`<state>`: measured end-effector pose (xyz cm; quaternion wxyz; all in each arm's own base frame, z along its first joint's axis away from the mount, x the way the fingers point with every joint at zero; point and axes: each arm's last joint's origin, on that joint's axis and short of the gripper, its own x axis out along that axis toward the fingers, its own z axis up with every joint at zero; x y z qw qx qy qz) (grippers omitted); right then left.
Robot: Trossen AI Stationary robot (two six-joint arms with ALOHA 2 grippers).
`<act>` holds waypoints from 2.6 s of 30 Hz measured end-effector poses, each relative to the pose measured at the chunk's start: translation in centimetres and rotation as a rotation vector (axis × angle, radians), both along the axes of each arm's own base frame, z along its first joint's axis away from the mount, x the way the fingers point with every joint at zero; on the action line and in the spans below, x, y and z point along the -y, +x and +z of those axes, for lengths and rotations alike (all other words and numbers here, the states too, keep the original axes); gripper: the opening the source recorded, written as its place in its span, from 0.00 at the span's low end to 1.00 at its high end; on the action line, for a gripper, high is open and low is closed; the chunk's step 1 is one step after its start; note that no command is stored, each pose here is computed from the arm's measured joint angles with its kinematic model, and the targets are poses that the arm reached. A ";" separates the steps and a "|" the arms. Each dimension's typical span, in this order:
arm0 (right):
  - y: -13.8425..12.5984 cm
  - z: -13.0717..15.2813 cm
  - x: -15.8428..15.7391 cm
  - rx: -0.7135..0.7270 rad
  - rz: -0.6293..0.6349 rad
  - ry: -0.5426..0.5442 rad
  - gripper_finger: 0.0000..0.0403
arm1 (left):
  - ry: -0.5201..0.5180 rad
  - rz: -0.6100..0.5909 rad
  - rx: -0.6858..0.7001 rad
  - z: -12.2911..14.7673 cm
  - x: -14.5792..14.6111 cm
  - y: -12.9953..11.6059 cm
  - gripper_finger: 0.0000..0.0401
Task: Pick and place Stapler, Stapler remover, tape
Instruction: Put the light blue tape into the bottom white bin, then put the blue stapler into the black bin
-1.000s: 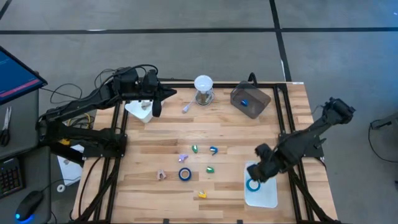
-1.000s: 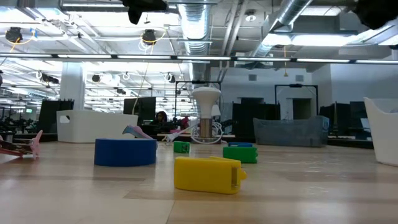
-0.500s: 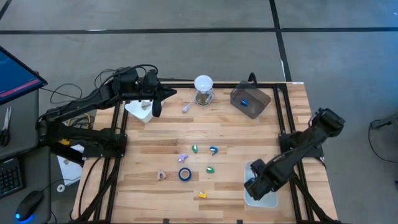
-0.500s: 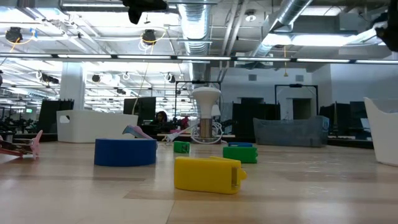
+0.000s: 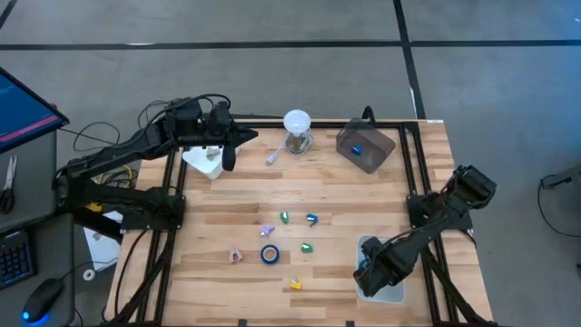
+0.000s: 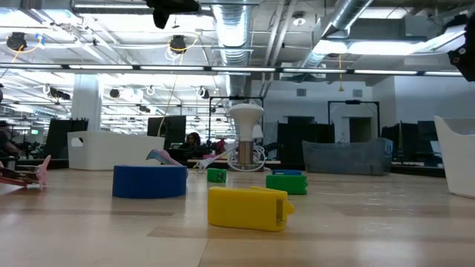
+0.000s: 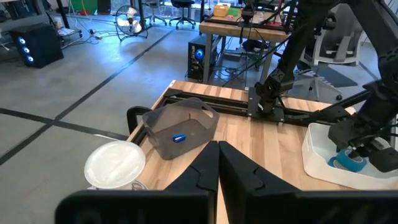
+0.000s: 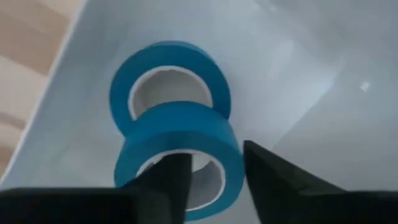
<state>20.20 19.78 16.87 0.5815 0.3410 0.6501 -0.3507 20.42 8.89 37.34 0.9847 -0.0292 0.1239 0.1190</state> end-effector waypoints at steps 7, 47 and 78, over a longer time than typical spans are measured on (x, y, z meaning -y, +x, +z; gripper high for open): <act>-0.1 2.2 1.1 0.060 0.107 0.048 0.53 | -0.001 0.000 0.000 0.0 0.0 0.0 0.01; 6.2 10.3 16.0 0.654 0.719 -0.237 0.47 | -0.002 0.001 0.003 0.0 0.0 0.0 0.01; 12.7 0.1 17.2 0.441 1.124 -0.209 0.60 | -0.002 0.001 0.004 0.0 0.0 0.0 0.01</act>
